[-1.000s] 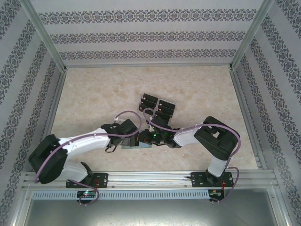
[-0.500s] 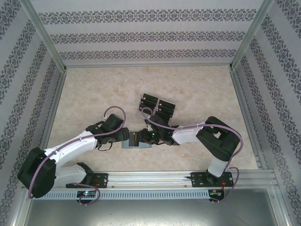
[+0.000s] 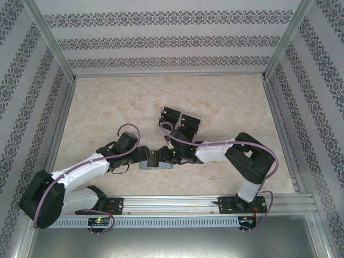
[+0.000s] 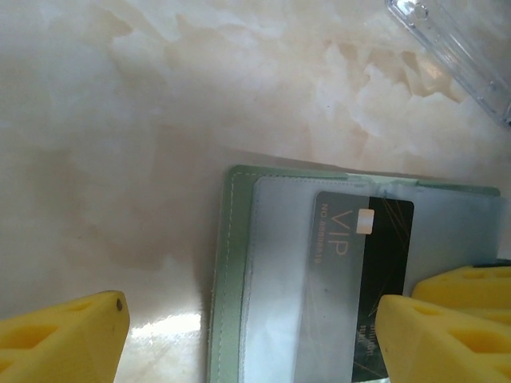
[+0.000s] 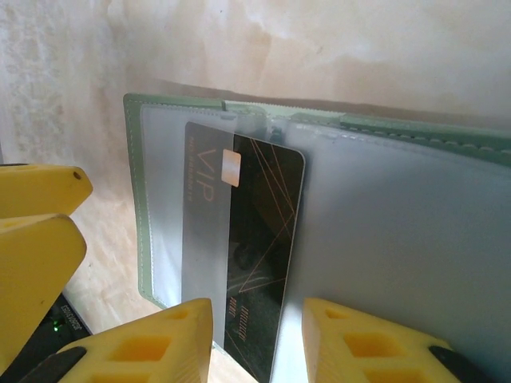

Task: Put the credit cards into the card holder

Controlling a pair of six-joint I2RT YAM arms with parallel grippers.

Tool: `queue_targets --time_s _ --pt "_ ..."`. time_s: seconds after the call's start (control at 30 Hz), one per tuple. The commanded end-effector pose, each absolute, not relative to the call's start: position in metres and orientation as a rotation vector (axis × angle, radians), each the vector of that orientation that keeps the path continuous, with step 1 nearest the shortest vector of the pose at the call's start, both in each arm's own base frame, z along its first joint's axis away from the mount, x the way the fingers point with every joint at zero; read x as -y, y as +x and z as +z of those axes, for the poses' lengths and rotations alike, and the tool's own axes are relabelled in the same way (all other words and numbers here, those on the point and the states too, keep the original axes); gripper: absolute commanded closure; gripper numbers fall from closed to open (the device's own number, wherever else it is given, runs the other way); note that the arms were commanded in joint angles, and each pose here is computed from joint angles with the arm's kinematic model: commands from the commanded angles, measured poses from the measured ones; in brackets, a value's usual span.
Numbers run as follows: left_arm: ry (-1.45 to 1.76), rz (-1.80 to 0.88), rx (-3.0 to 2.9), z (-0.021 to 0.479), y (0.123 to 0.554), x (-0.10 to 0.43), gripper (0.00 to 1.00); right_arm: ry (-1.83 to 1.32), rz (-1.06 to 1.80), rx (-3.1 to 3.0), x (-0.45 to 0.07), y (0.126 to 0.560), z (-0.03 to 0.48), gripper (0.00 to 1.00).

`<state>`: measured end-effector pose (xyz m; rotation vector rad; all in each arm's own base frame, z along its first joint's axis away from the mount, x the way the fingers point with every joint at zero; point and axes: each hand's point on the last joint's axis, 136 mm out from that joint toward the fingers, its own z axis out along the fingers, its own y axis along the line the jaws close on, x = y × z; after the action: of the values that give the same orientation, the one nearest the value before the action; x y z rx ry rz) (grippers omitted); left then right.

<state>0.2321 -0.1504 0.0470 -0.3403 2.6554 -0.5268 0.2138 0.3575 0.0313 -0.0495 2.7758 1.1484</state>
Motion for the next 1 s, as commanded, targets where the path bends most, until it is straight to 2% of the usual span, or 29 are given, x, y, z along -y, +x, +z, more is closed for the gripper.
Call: queue_targets --time_s 0.0,0.43,0.97 --pt "-0.433 -0.661 -2.570 0.058 0.246 0.158 0.18 -0.082 1.092 -2.779 -0.358 0.213 0.032 0.64" --pt "-0.521 -0.754 -2.556 0.059 0.280 0.174 0.18 -0.110 1.039 -2.792 -0.359 0.210 0.030 0.64" --pt "-0.540 -0.791 -2.570 0.048 0.278 0.178 0.19 -0.165 1.026 -2.794 -0.371 0.210 0.035 0.64"
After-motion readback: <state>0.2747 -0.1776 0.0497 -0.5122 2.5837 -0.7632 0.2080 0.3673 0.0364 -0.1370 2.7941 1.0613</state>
